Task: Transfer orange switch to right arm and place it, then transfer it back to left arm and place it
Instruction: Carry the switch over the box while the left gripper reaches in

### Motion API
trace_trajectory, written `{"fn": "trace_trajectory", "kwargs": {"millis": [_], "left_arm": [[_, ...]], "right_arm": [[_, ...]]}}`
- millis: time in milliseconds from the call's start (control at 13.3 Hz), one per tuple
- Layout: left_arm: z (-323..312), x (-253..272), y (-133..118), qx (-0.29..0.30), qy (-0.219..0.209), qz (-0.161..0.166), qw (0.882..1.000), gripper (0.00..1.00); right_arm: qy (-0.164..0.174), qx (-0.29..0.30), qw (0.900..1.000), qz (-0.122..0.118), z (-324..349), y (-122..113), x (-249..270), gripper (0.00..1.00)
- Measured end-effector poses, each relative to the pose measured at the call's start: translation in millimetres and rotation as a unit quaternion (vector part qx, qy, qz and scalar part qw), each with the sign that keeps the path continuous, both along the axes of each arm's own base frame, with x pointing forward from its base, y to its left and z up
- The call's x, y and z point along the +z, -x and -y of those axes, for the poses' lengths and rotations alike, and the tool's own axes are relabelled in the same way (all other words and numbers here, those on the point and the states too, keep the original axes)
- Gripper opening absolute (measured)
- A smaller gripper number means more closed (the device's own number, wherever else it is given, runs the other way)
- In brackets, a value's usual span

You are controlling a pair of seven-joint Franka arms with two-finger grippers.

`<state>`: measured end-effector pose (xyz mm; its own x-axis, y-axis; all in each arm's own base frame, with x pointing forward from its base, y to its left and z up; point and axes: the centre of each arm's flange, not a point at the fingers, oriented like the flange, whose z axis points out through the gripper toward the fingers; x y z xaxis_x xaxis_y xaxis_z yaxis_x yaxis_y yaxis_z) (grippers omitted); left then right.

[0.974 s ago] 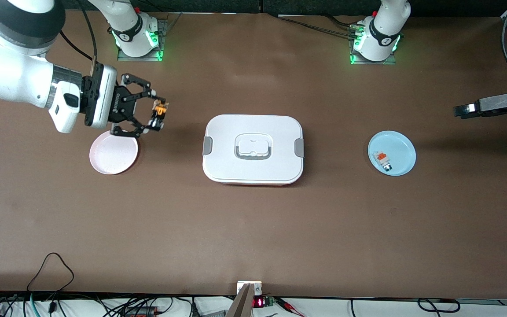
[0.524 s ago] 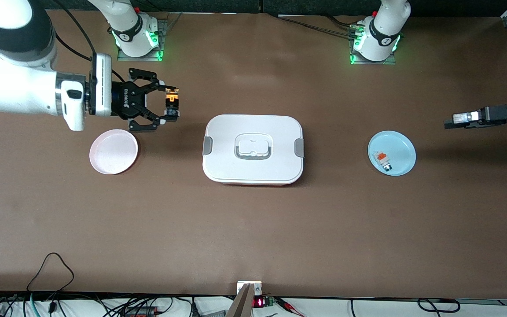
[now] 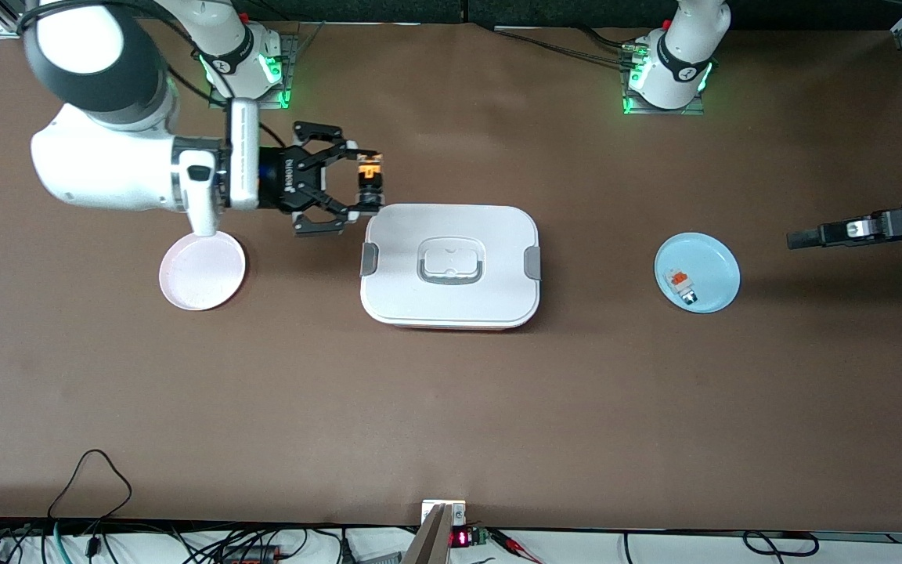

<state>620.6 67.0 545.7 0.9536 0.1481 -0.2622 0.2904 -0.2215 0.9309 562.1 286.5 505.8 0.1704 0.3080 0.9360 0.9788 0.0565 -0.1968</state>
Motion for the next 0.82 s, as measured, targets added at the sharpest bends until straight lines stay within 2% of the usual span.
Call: {"fn": "trace_trajectory", "kwargs": {"millis": [150,300,450,599,824], "left_arm": [[2.4,8.8,-0.3,0.004,0.017,0.011,1.000,0.99],[7.8,13.6,-4.6,0.015,0.035,0.019,0.999,0.99],[17.9,4.0,-16.5,0.036,0.040,0.031,0.998,0.99],[33.9,-17.7,-29.4,0.041,0.038,0.057,0.997,0.99],[36.4,-19.7,-33.3,0.045,0.038,0.078,0.995,0.99]], "right_arm": [[-0.008,-0.002,1.000,-0.007,-15.6,3.7,-4.5,0.73],[-0.009,-0.014,1.000,0.000,-29.3,4.2,-3.3,0.73],[-0.014,-0.028,1.000,0.006,-51.6,7.7,11.9,0.73],[-0.018,-0.046,0.999,-0.001,-71.0,10.9,31.4,0.73],[-0.019,-0.053,0.998,-0.003,-89.4,14.4,33.3,0.73]]}}
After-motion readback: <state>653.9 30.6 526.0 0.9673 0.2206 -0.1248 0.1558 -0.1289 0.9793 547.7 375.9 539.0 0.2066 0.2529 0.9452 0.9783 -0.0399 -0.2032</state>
